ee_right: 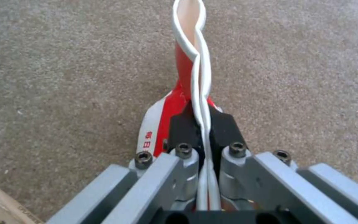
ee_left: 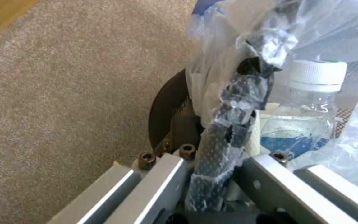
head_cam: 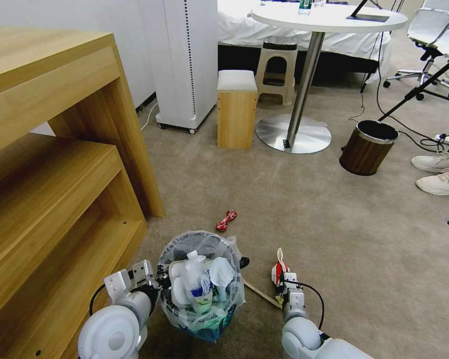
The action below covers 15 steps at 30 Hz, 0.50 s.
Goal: Pick up the trash bin and place the garbage on the floor into it.
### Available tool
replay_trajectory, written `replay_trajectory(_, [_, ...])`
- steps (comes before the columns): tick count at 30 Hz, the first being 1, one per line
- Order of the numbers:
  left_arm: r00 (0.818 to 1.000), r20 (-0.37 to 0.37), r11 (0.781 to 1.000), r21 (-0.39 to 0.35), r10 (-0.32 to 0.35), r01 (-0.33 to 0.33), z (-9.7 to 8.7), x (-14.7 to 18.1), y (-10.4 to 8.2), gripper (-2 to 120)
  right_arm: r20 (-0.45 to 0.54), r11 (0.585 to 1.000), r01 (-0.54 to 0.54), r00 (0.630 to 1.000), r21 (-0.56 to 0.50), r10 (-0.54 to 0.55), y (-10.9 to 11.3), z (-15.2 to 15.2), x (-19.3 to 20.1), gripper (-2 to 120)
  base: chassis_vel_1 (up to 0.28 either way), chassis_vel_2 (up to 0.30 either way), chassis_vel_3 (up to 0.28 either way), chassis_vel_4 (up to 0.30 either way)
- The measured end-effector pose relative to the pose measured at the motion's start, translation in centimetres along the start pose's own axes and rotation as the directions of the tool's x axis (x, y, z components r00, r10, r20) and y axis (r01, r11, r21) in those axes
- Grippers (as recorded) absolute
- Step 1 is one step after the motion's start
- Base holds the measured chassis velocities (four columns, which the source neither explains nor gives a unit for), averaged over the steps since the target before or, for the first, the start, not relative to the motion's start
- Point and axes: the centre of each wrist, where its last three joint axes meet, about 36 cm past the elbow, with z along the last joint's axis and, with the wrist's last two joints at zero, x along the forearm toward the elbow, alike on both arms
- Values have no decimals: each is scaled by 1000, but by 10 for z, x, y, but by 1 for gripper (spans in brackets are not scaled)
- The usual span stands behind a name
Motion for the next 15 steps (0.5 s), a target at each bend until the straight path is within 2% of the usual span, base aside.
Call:
replay_trajectory(9, [1000,-4,1000,-2,-3,3,0,-5,1,0,22,1000,-7,1000,12,7,-8,-1,0,0,0,0,0,0])
replay_trajectory(15, [1000,-12,1000,-11,-18,17,0,-11,5,0,66,999,-5,998,35,3,-22,-3,2,0,0,0,0,0])
